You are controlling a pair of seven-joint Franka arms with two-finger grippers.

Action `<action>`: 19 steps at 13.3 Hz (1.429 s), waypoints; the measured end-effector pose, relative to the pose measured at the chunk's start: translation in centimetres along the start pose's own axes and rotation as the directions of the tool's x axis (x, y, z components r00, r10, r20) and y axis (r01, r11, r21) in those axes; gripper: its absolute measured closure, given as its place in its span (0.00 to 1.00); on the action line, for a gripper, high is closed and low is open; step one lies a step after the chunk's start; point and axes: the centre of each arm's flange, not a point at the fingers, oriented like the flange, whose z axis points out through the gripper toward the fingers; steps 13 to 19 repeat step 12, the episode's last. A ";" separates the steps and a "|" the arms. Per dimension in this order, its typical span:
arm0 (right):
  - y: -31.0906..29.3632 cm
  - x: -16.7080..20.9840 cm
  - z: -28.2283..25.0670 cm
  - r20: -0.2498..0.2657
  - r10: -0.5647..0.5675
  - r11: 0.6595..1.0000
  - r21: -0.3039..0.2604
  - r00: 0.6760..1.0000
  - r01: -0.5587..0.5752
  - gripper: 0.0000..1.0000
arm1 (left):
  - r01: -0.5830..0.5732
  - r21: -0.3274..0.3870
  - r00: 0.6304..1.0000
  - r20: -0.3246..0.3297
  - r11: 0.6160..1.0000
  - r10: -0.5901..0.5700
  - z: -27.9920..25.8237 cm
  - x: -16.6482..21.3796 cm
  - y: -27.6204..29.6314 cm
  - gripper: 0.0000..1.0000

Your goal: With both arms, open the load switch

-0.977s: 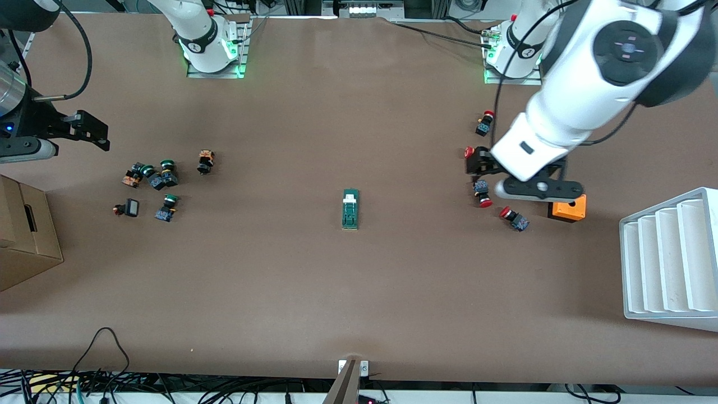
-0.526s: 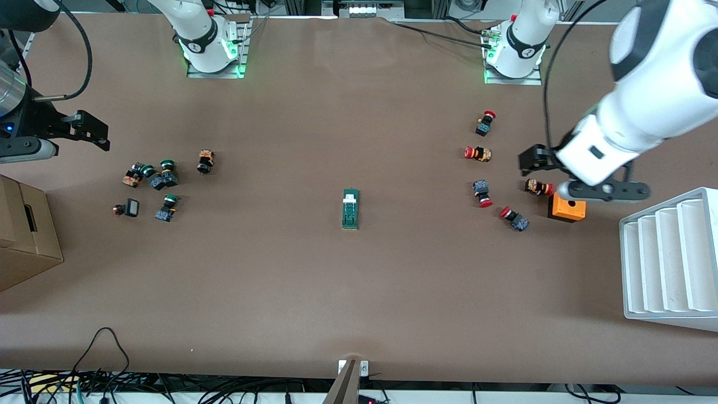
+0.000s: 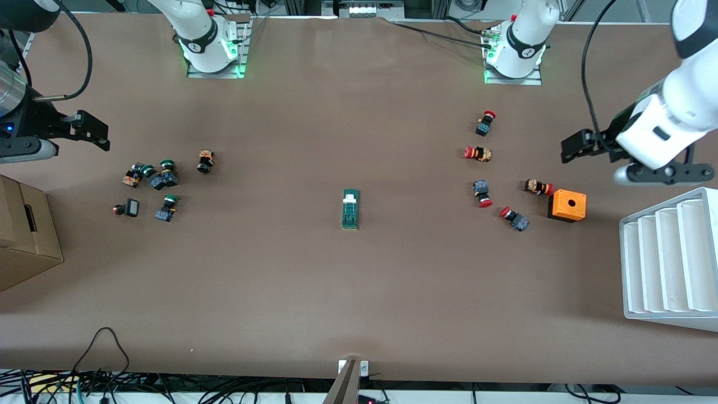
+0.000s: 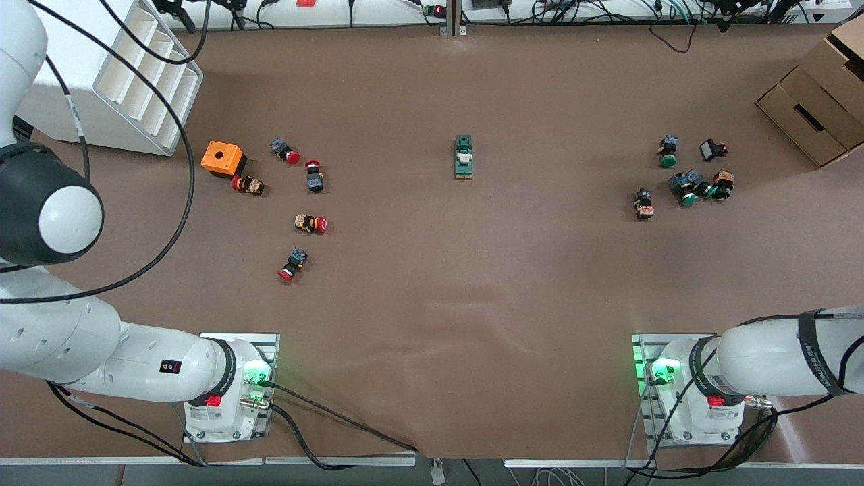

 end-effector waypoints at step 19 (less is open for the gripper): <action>0.0 0.0 0.0 0.000 0.000 1.000 0.000 1.000 0.000 0.00 | -0.032 -0.004 0.999 -0.014 0.999 0.032 -1.1 -1.2 -8.8 0.00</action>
